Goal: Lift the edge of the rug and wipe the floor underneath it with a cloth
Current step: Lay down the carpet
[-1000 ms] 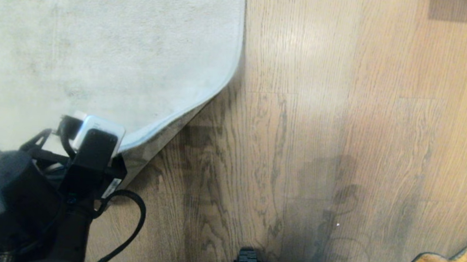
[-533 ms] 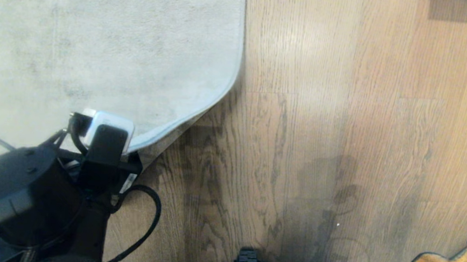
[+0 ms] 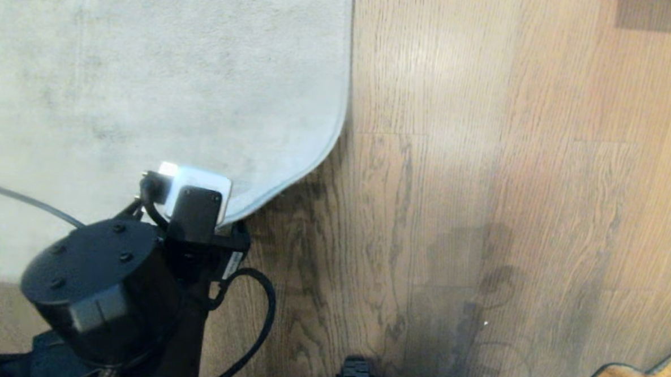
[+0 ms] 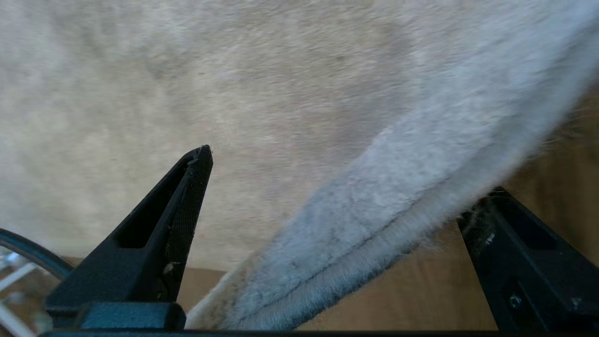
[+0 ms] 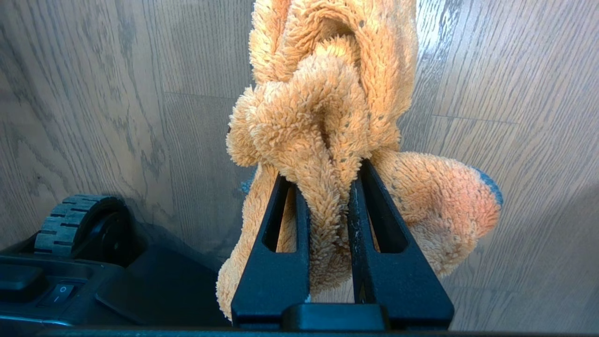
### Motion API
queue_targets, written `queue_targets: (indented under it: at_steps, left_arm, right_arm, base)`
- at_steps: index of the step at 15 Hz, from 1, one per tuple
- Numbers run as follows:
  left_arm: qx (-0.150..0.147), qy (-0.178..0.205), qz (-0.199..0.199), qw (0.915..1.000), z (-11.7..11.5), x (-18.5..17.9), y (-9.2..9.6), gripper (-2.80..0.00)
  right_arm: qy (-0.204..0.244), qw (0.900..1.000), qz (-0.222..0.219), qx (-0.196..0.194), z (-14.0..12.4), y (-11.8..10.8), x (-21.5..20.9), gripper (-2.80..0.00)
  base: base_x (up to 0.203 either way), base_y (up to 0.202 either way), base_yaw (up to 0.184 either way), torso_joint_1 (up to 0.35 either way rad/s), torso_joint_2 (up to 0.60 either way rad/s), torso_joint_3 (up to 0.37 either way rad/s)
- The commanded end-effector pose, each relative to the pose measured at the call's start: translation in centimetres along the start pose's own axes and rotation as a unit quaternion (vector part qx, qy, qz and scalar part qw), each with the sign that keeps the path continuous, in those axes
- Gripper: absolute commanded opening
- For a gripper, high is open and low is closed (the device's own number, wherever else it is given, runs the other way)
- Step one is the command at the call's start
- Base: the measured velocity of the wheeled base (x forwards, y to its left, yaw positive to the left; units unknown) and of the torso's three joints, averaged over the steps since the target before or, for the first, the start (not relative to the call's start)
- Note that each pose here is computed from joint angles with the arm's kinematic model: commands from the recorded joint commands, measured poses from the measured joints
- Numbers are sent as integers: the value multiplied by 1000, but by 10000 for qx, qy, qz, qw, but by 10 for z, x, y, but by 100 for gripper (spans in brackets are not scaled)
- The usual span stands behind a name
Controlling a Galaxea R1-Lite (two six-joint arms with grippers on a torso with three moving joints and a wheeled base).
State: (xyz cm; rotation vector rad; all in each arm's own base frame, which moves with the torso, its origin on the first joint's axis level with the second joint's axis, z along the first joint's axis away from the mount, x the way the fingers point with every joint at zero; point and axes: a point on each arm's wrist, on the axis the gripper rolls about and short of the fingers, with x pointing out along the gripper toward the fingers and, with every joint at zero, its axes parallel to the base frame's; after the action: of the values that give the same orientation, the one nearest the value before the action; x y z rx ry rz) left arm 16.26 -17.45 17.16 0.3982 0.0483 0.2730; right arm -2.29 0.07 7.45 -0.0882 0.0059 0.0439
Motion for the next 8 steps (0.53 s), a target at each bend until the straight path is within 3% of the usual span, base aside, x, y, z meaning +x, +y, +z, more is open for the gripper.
queue_targets:
  at_steps: [1,8]
  left_arm:
    - [-8,1,-109,9999,-2,-3,-12,0]
    - [-435,-162,-335,9984,5,-16,-16,0]
  right_arm:
    - [-1,10000,4,-3,0,0,0,-280]
    - [6,10000,5,-3,0,0,0,-280]
  base:
    - [0,0,0,0,0,0]
    - [0,0,0,0,0,0]
